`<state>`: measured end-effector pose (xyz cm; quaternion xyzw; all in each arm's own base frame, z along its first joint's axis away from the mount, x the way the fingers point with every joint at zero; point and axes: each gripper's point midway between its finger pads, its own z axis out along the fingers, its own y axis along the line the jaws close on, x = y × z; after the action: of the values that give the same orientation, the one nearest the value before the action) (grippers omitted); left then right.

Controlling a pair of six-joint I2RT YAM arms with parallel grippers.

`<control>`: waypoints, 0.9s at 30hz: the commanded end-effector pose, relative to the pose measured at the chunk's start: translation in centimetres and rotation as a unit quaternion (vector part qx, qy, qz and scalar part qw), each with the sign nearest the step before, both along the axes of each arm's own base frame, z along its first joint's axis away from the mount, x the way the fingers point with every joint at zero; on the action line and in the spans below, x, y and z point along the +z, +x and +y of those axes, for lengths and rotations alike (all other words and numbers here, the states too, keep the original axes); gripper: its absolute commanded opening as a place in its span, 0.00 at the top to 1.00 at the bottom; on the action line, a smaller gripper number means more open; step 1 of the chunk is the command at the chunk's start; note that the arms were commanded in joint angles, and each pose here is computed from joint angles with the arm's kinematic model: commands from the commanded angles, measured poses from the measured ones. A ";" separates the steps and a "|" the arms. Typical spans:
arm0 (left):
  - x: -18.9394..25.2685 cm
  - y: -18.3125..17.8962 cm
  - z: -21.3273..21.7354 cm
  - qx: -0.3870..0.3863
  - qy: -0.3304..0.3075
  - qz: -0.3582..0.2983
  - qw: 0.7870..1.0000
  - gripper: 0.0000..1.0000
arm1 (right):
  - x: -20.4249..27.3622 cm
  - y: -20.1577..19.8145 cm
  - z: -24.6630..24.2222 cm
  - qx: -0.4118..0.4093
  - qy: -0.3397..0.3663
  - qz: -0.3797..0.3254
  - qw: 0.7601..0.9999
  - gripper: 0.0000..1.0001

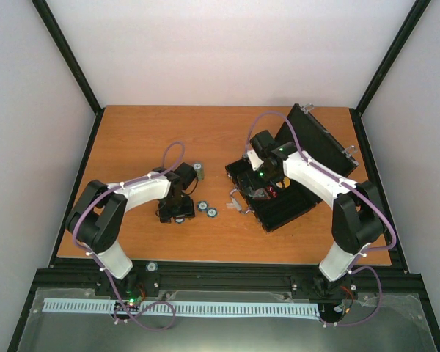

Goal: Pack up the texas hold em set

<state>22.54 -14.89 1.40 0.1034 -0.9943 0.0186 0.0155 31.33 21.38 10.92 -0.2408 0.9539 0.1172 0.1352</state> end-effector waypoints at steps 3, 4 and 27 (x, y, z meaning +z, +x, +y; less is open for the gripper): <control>-2.5 -0.9 0.6 -0.004 0.013 0.015 1.000 0.34 | -0.4 0.0 -0.2 0.002 0.001 0.001 1.000 0.00; -2.5 -0.9 0.6 -0.004 0.014 0.014 1.000 0.37 | -0.4 0.0 -0.2 0.002 0.001 0.001 1.000 0.00; 0.3 0.7 0.4 -0.018 0.013 -0.028 0.999 0.81 | -0.3 -0.1 -0.1 0.004 0.006 0.001 1.000 0.00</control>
<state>22.49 -13.96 1.45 0.0992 -0.9951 0.0021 -0.0023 31.00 21.31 10.48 -0.2408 0.9546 0.1194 0.1287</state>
